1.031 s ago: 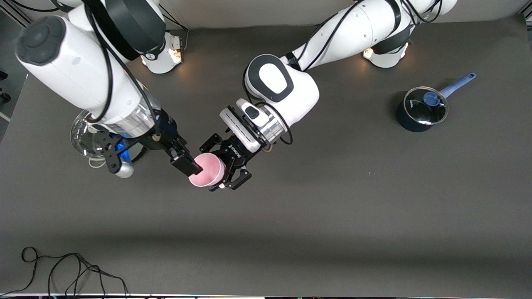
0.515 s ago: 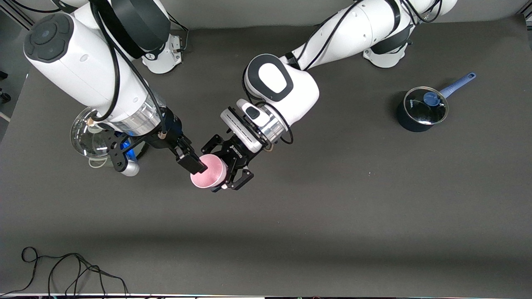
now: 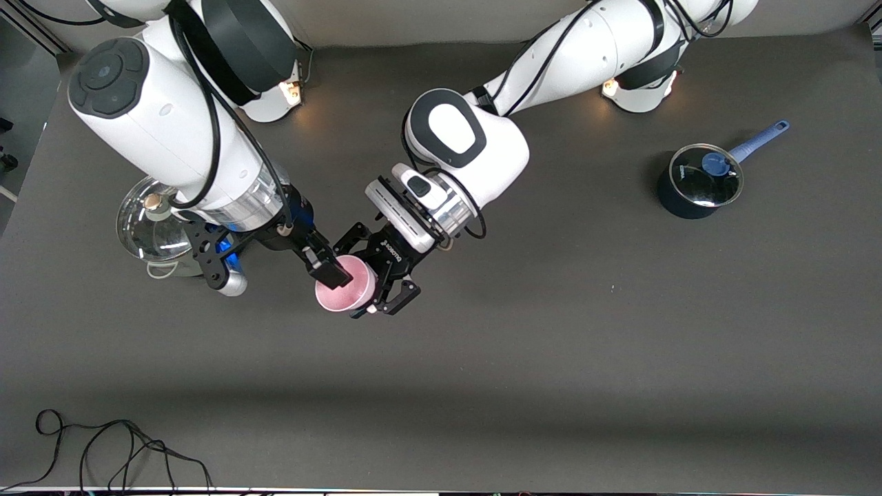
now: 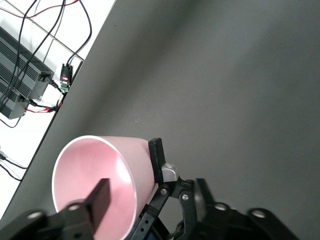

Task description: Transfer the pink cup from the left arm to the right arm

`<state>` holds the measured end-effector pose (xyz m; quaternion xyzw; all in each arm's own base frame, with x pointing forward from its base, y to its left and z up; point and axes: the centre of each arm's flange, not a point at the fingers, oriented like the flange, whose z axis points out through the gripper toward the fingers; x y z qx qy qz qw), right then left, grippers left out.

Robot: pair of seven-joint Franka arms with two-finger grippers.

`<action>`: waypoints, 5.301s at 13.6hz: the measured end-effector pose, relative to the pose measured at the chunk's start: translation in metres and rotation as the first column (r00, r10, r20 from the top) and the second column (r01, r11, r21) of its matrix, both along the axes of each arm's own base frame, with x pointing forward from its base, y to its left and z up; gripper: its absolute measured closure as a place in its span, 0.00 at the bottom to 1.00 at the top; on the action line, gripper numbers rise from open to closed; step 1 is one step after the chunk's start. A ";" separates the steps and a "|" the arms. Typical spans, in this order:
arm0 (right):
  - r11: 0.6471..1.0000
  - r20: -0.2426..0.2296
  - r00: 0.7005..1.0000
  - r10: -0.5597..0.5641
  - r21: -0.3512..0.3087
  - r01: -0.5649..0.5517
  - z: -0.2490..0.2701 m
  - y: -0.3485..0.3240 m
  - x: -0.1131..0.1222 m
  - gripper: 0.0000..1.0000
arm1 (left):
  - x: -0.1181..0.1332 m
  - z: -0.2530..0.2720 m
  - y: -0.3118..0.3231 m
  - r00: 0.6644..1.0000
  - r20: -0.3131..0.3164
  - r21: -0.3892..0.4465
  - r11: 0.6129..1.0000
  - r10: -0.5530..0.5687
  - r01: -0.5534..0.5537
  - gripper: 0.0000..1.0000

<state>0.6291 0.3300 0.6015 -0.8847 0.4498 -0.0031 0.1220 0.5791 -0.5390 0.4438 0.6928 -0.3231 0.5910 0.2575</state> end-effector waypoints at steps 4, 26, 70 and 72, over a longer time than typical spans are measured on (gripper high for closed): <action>1.000 0.002 1.000 -0.001 -0.002 0.001 0.001 -0.001 0.000 0.57 | 0.000 0.000 0.000 1.000 0.000 0.000 1.000 0.000 0.000 0.34; 0.975 0.118 0.984 0.131 -0.196 -0.106 0.002 -0.050 0.029 0.96 | 0.048 0.011 0.050 0.993 0.114 0.069 0.997 -0.026 0.018 0.00; 0.461 -0.023 0.486 0.874 -0.278 -0.843 -0.363 -0.468 0.058 0.96 | -0.007 0.138 0.550 0.067 -0.723 0.691 0.721 0.687 0.058 0.00; 0.467 -0.019 0.490 0.871 -0.272 -0.841 -0.369 -0.469 0.059 0.96 | -0.008 0.137 0.534 0.044 -0.716 0.698 0.714 0.697 0.051 0.00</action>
